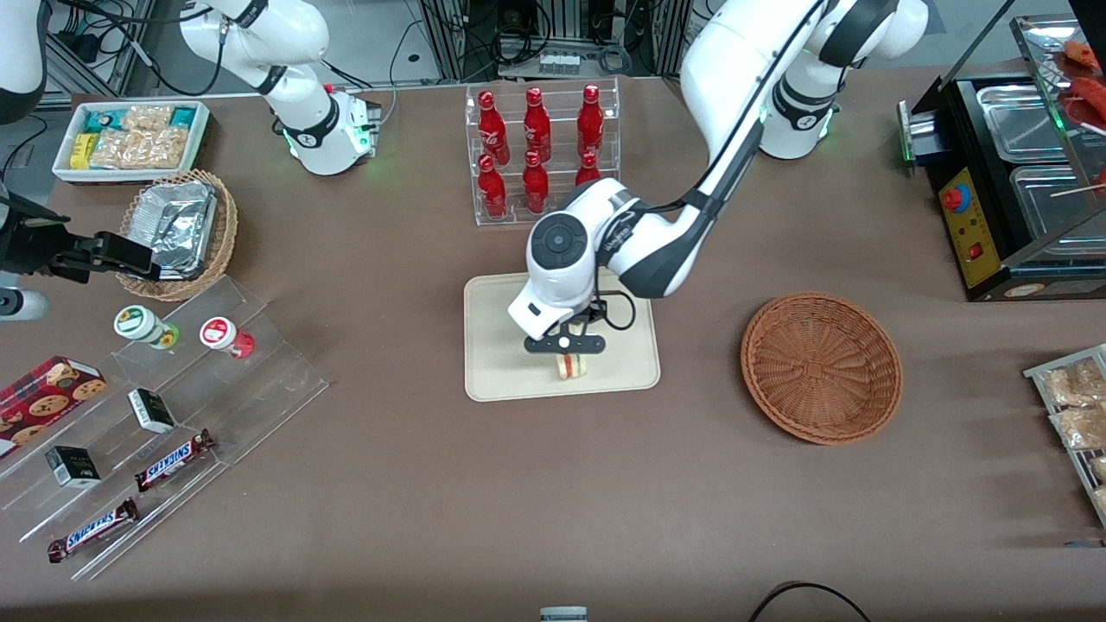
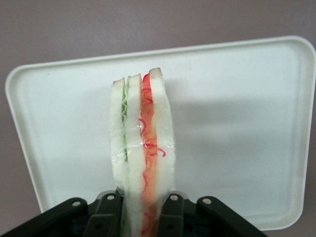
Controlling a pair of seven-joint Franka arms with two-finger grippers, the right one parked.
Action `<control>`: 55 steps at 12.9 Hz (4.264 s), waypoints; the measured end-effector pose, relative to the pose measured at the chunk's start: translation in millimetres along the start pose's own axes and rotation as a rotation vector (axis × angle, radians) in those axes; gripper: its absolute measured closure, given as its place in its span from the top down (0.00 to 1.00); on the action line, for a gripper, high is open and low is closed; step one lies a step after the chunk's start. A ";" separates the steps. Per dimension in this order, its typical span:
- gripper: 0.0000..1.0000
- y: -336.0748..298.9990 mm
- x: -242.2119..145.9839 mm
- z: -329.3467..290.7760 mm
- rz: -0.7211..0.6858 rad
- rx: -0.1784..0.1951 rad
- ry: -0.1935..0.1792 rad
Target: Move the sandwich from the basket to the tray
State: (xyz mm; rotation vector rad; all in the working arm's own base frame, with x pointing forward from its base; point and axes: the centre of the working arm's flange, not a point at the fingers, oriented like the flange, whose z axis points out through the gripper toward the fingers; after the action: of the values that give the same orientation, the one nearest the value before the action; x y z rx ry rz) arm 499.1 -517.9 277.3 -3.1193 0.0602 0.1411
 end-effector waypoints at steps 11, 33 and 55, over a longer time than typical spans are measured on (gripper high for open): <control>0.48 15.8 -17.6 49.7 0.033 0.050 -0.044; 1.00 -279.7 20.0 -264.4 -0.077 0.067 0.041; 1.00 -464.0 3.4 -327.8 -0.036 -0.020 0.019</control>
State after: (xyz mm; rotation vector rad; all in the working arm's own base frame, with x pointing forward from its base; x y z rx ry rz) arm 550.2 -61.1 611.2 -3.1396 0.0027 0.1118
